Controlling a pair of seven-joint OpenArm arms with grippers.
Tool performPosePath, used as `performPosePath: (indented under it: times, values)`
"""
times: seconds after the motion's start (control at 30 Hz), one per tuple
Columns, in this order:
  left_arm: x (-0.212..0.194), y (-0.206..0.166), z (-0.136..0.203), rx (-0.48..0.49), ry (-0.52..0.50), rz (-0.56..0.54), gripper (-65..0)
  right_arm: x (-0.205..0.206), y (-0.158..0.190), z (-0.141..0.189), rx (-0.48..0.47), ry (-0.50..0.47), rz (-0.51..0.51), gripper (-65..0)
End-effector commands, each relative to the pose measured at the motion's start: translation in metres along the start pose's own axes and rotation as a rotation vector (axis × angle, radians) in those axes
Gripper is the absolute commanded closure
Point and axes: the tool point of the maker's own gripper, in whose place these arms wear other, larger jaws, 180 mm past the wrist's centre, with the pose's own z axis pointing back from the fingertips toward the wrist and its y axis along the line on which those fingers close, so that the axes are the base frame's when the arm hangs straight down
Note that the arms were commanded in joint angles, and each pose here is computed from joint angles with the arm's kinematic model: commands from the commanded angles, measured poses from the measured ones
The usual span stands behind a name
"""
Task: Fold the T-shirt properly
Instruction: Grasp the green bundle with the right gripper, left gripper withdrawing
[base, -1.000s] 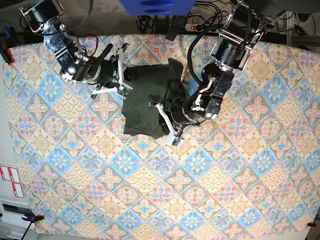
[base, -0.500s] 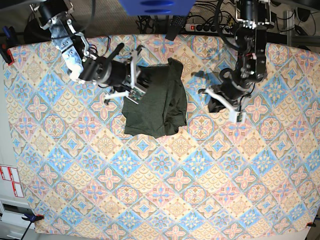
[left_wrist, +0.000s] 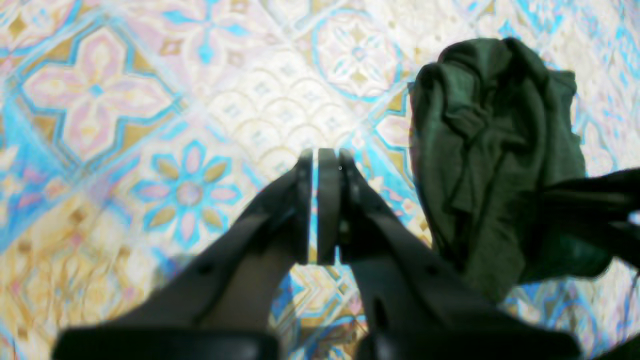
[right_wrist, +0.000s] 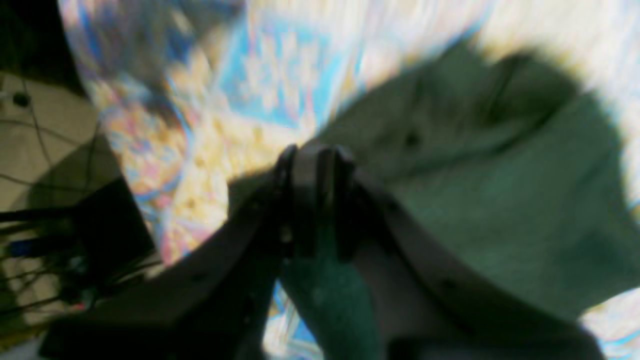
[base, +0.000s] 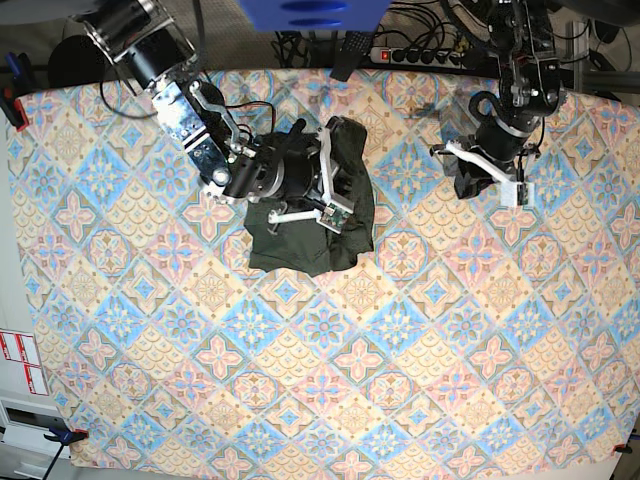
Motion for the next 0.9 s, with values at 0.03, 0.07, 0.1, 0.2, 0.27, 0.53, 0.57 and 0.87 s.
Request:
performPosePath:
  times: [0.03,0.07,0.1,0.2,0.27,0.53,0.57,0.87]
  values:
    - [0.009,0.001,0.004,0.002,-0.037,0.001,0.0,0.037,0.001,-0.007,0.026,-0.097,-0.011,-5.1]
    - [0.007,0.002,0.005,0.005,-0.032,0.002,0.0,0.032,-0.001,-0.013,0.031,-0.078,-0.03,-5.1]
    - [0.006,0.002,0.005,0.005,-0.031,0.004,0.0,0.026,-0.002,-0.019,0.035,-0.06,-0.048,-5.1]
    - [0.004,0.002,0.006,0.006,-0.025,0.005,0.0,0.006,-0.007,-0.032,0.043,-0.02,-0.095,-5.1]
    - [0.002,0.003,0.007,0.007,-0.022,0.005,0.0,-0.007,-0.008,-0.04,0.049,-0.005,-0.128,-5.1]
    - [0.002,0.003,0.007,0.007,-0.022,0.005,0.0,-0.047,-0.011,-0.057,0.054,0.041,-0.224,-5.1]
    - [0.003,0.003,0.007,0.006,-0.024,0.005,0.0,-0.054,-0.011,-0.059,0.055,0.05,-0.24,-5.1]
    - [0.005,0.002,0.006,0.004,-0.028,0.003,0.0,-0.103,-0.011,-0.068,0.052,0.14,-0.333,-5.1]
